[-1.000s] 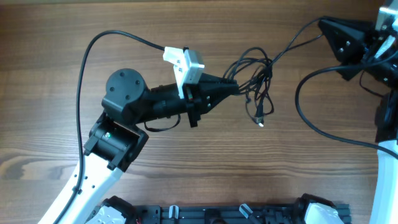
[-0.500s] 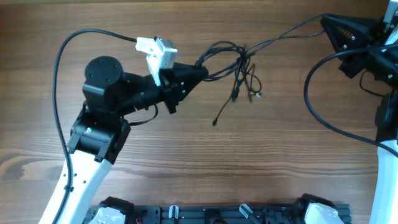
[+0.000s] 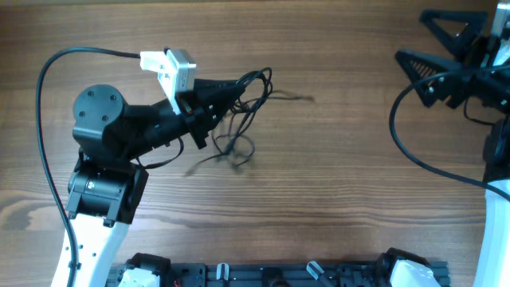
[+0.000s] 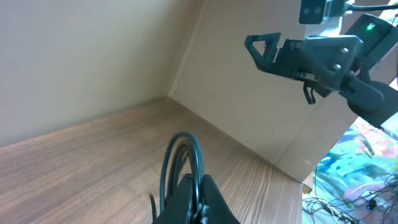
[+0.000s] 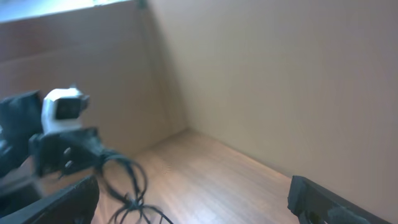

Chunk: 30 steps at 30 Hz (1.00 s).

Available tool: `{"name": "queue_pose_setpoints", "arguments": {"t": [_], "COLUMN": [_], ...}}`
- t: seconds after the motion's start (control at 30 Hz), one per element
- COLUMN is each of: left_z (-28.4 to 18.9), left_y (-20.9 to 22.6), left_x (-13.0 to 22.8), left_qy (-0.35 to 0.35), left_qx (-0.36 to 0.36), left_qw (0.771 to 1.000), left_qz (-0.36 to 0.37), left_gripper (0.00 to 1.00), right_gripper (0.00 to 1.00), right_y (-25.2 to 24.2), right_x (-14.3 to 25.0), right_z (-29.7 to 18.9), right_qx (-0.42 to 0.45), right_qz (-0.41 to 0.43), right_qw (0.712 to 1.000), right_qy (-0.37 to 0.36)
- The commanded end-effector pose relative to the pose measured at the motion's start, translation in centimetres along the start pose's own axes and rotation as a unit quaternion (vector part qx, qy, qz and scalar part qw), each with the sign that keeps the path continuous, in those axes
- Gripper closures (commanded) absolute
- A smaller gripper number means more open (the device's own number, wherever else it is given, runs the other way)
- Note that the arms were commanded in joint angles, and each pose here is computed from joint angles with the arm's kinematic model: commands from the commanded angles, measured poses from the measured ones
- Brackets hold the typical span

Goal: Untangle cables

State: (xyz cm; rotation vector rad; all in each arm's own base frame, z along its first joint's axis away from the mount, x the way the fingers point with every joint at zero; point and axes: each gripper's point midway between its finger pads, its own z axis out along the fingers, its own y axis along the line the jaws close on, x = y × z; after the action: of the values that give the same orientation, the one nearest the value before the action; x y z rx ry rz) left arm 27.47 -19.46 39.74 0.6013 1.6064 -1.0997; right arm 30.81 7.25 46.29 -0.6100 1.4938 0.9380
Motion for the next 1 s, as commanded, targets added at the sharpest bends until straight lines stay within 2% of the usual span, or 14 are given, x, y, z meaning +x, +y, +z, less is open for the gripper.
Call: {"name": "queue_pose_setpoints", "arguments": {"t": [0.0,0.13,0.27,0.5,0.63,0.77,0.97], "left_z": [0.3,0.9,1.6,2.8,3.4,4.0,5.0], "left_y": [-1.6,-3.6,-2.8,-2.3,-1.0,-2.2,-5.0], "left_x": [-0.7,-1.5,-2.6,-3.9,-4.2,-5.1,-5.2], "left_qy": [-0.012,-0.03,-0.062,-0.108,-0.136,-0.163,-0.166], "left_qx": [0.022,0.05,0.007,-0.033,-0.075,-0.056,-0.011], "left_qw": [1.0,0.997,0.998,0.993,0.983,0.978,0.979], "left_qz": [0.013,0.04,0.017,-0.036,-0.102,-0.119,-0.115], "left_gripper": [0.96,0.96,0.96,0.96,0.96,0.96,0.96], "right_gripper": [0.0,0.0,0.0,0.0,0.0,0.0,0.0], "right_y": [2.7,1.7,1.1,1.6,2.3,2.7,2.4], "right_x": [0.6,2.0,3.8,7.3,9.5,11.5,12.4], "right_z": [-0.3,-0.1,-0.1,2.0,3.9,5.7,7.2], "right_qx": [-0.068,-0.064,-0.055,-0.036,-0.013,0.024,0.067], "right_qz": [-0.036,0.033,0.12,0.152,0.174,0.173,0.183], "right_qw": [0.997,0.997,0.99,0.983,0.976,0.97,0.964], "right_qy": [0.021,0.034,0.051,0.093,0.131,0.167,0.181]}}
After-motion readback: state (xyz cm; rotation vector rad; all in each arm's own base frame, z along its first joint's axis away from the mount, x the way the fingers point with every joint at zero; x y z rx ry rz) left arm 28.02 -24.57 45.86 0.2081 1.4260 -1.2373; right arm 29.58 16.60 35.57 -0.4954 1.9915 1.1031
